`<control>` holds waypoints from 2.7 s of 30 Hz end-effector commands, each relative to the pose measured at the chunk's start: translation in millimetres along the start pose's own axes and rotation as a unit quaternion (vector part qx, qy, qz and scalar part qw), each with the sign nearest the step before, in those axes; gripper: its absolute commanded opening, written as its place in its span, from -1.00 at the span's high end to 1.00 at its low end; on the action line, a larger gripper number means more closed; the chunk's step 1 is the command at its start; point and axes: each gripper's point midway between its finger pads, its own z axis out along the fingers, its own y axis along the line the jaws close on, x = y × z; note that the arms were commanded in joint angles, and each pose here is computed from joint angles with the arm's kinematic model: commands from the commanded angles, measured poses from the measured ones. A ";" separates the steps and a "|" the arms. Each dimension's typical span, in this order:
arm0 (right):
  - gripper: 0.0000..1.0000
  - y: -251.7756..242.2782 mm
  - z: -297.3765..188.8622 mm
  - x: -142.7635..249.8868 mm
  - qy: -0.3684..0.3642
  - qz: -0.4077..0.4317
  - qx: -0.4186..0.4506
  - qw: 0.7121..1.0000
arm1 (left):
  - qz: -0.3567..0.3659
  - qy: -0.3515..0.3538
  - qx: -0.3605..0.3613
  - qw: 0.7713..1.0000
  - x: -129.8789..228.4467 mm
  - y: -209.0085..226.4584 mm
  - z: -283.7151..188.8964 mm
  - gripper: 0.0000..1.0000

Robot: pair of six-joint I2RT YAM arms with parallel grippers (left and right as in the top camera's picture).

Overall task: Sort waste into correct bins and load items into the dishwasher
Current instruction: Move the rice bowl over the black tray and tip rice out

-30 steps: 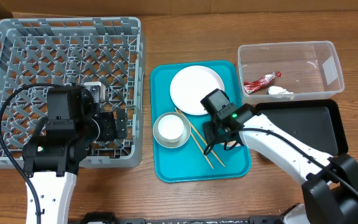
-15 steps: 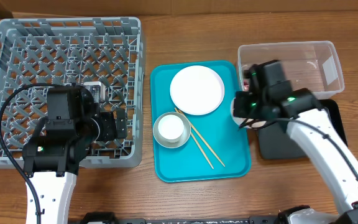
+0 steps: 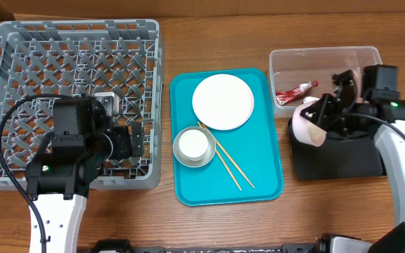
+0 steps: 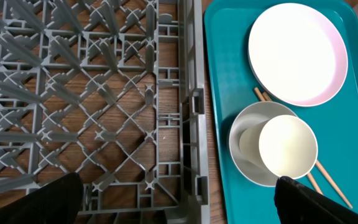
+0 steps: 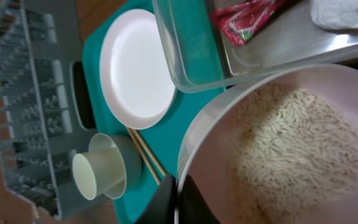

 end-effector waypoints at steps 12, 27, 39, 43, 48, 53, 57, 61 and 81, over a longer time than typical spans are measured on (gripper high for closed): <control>0.92 6.2 -6.8 15.0 0.003 -0.029 -0.151 0.988 | -0.003 -0.009 0.006 1.000 -7.0 -4.2 -4.4 -1.00; 0.93 -18.0 -34.8 -9.2 -0.049 0.030 -0.201 0.978 | -0.004 -0.010 0.006 1.000 -7.1 -4.2 -4.4 -0.99; 0.93 -57.4 -46.0 -17.3 -0.077 0.124 -0.272 0.951 | -0.004 -0.010 0.006 1.000 -7.1 -4.2 -4.4 -1.00; 0.93 -69.7 -51.3 -17.3 -0.100 0.135 -0.283 0.944 | -0.003 -0.010 0.007 1.000 -7.5 -4.2 -4.4 -1.00; 0.93 -71.6 -69.3 -18.5 -0.129 0.147 -0.337 0.921 | -0.003 -0.014 0.007 1.000 -9.2 -4.3 -4.4 -1.00; 0.93 -69.6 -88.4 -22.0 -0.155 0.142 -0.383 0.899 | -0.003 -0.014 0.007 1.000 -9.1 -4.3 -4.4 -0.99; 0.93 -70.9 -98.0 -23.3 -0.162 0.155 -0.401 0.888 | -0.003 -0.014 0.007 1.000 -9.1 -4.3 -4.4 -1.00; 0.93 -75.2 -101.3 -23.7 -0.164 0.171 -0.401 0.885 | -0.003 -0.014 0.007 1.000 -9.1 -4.3 -4.4 -1.00; 0.93 -76.3 -101.9 -23.9 -0.169 0.165 -0.399 0.886 | -0.003 -0.015 0.007 1.000 -9.8 -4.3 -4.4 -1.00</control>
